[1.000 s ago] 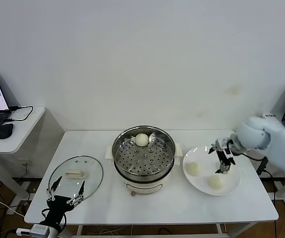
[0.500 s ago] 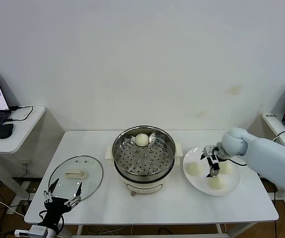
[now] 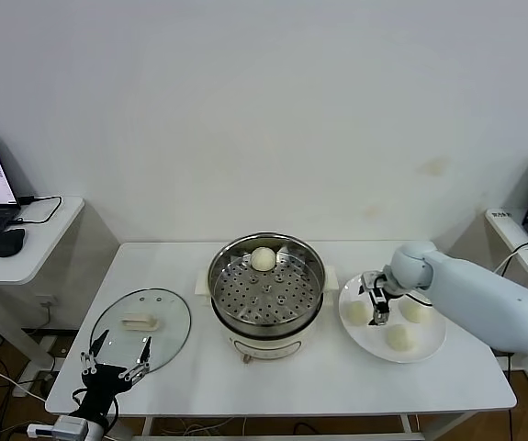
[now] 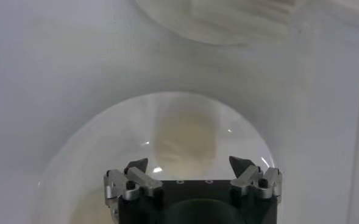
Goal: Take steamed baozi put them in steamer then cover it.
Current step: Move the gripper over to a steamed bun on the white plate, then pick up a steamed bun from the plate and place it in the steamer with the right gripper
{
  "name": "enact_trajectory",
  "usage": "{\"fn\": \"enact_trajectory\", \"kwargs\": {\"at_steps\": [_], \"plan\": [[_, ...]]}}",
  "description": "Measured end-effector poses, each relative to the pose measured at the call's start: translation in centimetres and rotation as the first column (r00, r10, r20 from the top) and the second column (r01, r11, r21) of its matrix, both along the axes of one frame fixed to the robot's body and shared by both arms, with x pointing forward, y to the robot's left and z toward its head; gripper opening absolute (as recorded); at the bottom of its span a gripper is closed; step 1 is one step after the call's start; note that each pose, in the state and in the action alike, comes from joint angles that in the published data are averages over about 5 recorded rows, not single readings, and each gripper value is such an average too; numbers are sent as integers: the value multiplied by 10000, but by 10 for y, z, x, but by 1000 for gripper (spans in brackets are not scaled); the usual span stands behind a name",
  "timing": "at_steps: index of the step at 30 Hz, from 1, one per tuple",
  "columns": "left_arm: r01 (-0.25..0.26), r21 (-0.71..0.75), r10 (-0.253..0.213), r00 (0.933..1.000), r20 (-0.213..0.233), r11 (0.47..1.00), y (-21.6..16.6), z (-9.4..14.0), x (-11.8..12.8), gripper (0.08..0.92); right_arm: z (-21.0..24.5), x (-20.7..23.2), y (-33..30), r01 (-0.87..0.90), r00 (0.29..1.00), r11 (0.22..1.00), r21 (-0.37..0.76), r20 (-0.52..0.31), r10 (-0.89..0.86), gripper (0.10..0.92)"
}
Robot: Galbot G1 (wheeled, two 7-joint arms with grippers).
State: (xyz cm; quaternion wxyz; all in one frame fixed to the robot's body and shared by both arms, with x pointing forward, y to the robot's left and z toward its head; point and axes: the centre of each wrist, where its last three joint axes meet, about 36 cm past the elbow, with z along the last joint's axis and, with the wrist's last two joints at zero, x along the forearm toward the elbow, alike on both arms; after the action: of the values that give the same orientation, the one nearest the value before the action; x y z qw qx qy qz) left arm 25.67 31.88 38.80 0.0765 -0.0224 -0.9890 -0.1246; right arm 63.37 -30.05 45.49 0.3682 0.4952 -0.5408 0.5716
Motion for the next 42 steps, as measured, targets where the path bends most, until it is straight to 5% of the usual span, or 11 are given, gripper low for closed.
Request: {"fn": "enact_trajectory", "kwargs": {"at_steps": [13,21,33,42], "plan": [[-21,-42,21,10000,9,10000,-1,0,0,823,-7,2,4,16,9999,9999,-109,-129,-17,584],[2,-34,-2,10000,50,10000,-1,1,1,823,14,3,-2,130,9999,9999,-80,-97,-131,560],[130,-7,-130,9998,118,9999,0,4,4,823,111,-3,-29,674,9967,9974,236,448,-684,566],[179,-36,-178,9997,149,9998,1,6,6,823,205,-7,11,499,9895,9935,1027,1301,-631,575]]}}
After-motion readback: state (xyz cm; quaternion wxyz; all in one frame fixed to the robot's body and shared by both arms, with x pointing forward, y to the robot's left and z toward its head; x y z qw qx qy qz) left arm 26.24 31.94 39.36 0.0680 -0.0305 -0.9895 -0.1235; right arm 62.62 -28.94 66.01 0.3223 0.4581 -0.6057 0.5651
